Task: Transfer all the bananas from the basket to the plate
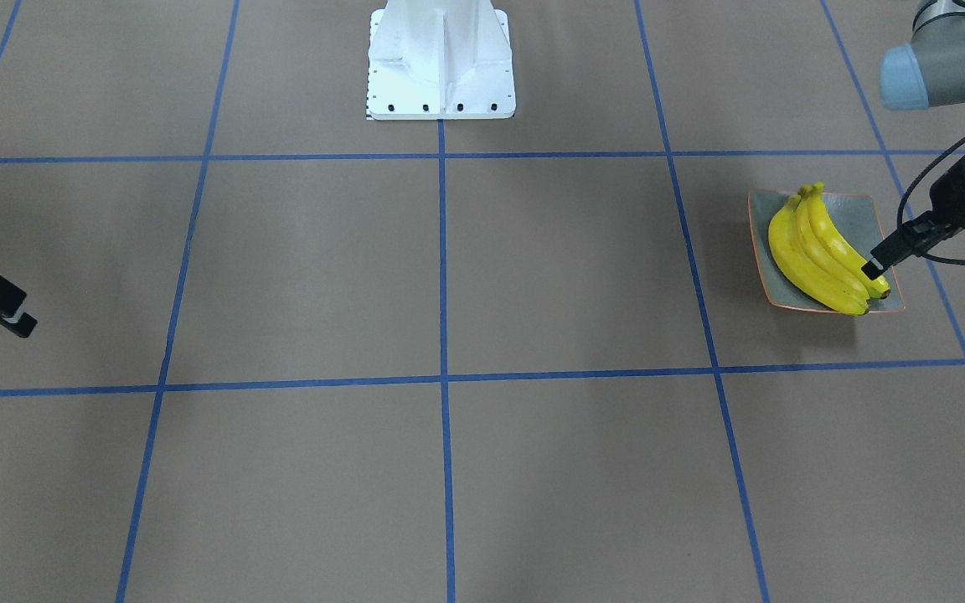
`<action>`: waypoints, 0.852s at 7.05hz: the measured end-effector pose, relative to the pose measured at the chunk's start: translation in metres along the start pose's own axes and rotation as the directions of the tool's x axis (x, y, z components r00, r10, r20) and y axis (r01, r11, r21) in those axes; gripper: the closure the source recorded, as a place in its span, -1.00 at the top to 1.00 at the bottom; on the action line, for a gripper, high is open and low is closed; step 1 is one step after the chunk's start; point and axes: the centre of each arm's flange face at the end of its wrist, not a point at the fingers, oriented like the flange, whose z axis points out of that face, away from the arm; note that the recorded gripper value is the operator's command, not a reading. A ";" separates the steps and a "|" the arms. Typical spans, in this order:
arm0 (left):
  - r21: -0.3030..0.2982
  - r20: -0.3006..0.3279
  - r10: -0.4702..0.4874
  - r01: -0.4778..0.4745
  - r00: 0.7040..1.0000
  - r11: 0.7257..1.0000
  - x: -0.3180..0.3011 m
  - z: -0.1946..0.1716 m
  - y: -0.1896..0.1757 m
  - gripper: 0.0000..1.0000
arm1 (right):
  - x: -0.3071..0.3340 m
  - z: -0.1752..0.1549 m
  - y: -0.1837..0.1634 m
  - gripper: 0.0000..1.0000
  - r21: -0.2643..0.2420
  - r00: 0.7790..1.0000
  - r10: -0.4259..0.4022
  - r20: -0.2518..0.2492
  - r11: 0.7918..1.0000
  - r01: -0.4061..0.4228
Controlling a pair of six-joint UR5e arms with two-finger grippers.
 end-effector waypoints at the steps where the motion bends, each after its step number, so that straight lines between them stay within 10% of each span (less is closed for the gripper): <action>1: 0.018 0.026 0.030 -0.030 0.999 0.999 0.006 -0.007 -0.010 1.00 | 0.053 -0.001 0.004 1.00 -0.037 0.996 -0.067 -0.063 0.997 0.065; 6: 0.042 0.025 0.060 -0.061 0.998 0.997 0.029 -0.018 -0.021 1.00 | 0.239 0.030 0.087 0.98 -0.301 0.950 -0.289 -0.121 0.922 0.242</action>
